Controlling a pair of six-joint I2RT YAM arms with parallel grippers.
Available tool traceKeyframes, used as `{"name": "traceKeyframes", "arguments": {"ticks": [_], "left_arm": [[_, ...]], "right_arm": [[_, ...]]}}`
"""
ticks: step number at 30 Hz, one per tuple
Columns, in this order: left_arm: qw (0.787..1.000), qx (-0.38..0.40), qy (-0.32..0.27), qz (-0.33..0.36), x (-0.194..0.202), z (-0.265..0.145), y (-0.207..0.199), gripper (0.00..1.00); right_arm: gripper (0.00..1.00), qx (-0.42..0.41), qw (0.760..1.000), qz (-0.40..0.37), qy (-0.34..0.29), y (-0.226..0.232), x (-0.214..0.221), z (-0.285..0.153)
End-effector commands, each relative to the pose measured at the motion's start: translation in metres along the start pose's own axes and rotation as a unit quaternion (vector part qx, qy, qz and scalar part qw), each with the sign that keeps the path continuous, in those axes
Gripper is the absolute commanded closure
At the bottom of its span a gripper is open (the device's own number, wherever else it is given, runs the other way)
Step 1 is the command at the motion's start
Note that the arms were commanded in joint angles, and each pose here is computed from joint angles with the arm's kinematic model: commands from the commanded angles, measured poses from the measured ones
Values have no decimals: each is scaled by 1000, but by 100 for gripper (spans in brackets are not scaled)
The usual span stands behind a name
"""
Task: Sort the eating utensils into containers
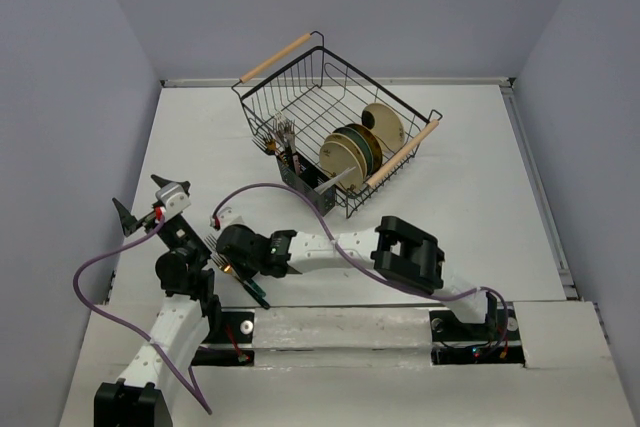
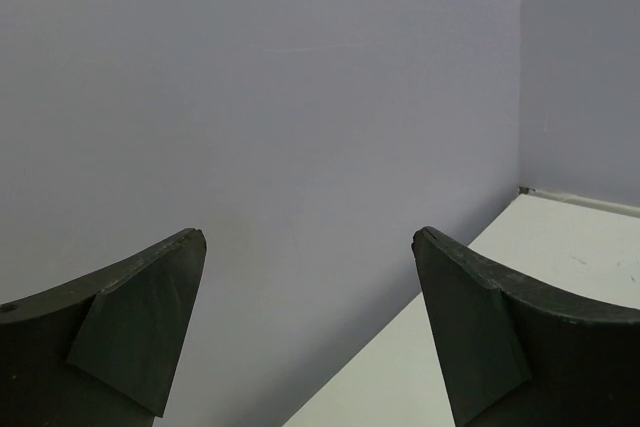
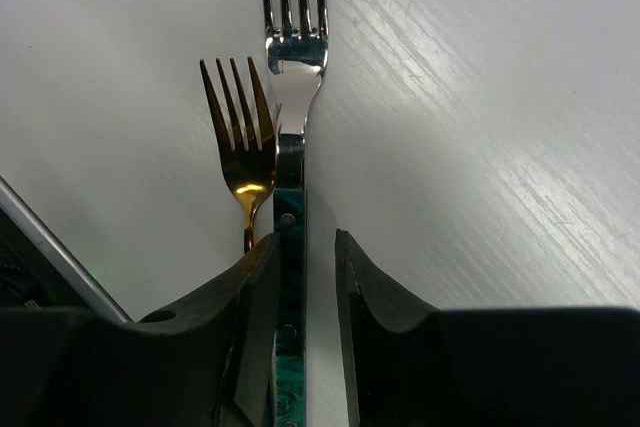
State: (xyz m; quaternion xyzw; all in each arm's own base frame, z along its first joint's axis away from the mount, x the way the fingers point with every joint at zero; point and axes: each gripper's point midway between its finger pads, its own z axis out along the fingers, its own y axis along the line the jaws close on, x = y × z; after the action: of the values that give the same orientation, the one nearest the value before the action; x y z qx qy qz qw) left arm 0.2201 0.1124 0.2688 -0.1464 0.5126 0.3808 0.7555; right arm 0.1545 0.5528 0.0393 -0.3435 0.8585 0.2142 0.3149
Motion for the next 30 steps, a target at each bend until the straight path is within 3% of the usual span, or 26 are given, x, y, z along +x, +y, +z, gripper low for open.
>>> {"name": "traceKeyframes", "arguments": {"ticks": [1, 16, 20, 22, 27, 30], "left_arm": [[1000, 11, 21, 21, 49, -31, 1, 1], [999, 15, 20, 20, 49, -32, 0, 1], [999, 18, 20, 20, 49, -31, -2, 1], [999, 17, 20, 21, 50, -31, -2, 1], [999, 16, 20, 21, 49, -31, -1, 1], [999, 16, 20, 20, 49, -31, -1, 1]], "right_arm": [[66, -5, 1000, 0, 18, 5, 5, 7], [68, -9, 999, -13, 30, 8, 8, 11], [54, 1, 999, -8, 33, 6, 7, 12], [52, 17, 999, -5, 38, 1, 10, 17], [70, 50, 997, 13, 51, -25, 17, 17], [73, 69, 996, 17, 52, -39, 21, 14]]}}
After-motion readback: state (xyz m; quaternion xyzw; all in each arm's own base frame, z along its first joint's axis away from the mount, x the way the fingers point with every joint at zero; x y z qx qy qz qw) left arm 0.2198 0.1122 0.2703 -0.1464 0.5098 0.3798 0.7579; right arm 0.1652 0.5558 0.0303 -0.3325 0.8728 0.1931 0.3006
